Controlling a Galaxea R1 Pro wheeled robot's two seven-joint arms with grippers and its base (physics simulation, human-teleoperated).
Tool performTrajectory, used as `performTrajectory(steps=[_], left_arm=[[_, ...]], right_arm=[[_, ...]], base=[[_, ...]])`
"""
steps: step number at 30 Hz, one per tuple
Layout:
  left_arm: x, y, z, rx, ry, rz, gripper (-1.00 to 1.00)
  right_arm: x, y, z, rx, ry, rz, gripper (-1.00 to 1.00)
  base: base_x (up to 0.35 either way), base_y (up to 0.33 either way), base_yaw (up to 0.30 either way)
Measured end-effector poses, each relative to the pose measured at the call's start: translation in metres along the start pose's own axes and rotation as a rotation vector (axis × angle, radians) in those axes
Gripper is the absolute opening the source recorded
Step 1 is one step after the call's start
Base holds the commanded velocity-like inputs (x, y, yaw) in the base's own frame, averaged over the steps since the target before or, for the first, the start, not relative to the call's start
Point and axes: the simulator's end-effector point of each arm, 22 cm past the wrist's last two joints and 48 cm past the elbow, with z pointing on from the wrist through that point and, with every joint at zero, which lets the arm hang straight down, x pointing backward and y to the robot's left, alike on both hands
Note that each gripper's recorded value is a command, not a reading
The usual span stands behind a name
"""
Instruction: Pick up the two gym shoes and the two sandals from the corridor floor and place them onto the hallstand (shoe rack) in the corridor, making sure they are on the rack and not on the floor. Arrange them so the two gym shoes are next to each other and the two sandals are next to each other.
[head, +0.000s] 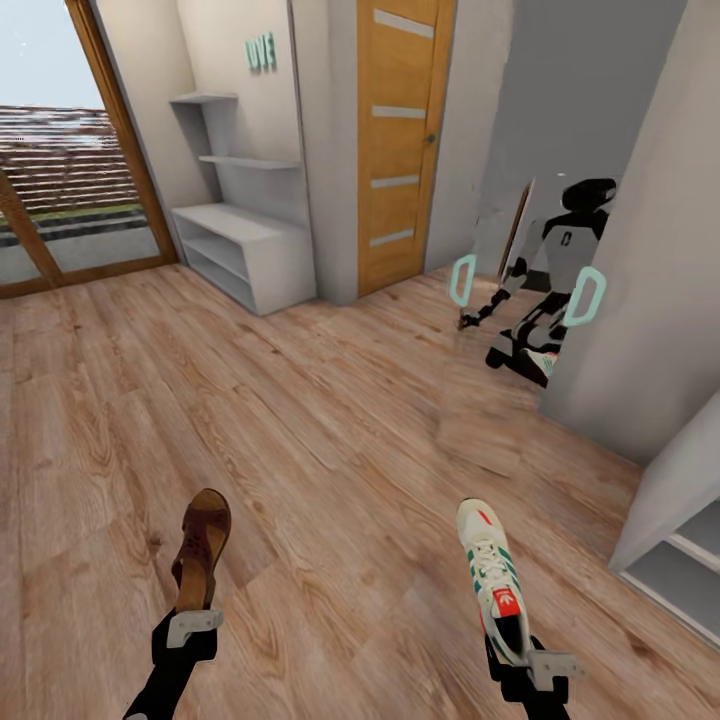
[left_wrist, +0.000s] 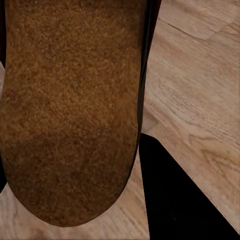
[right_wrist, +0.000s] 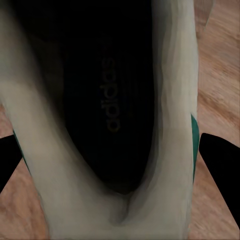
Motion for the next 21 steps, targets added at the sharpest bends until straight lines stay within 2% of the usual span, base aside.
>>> performTrajectory(steps=[13,21], left_arm=[[-0.010,0.002,0.000,-0.005,-0.019,-0.006,-1.00],[-0.015,0.001,0.000,-0.004,-0.030,-0.006,-1.00]], right_arm=[[-0.009,0.003,0.001,-0.005,-0.020,0.002,-1.00],[-0.014,0.009,0.001,-0.006,-0.030,0.011,-1.00]], base=[[0.172,0.268,0.041],[0.078,0.043,0.176]])
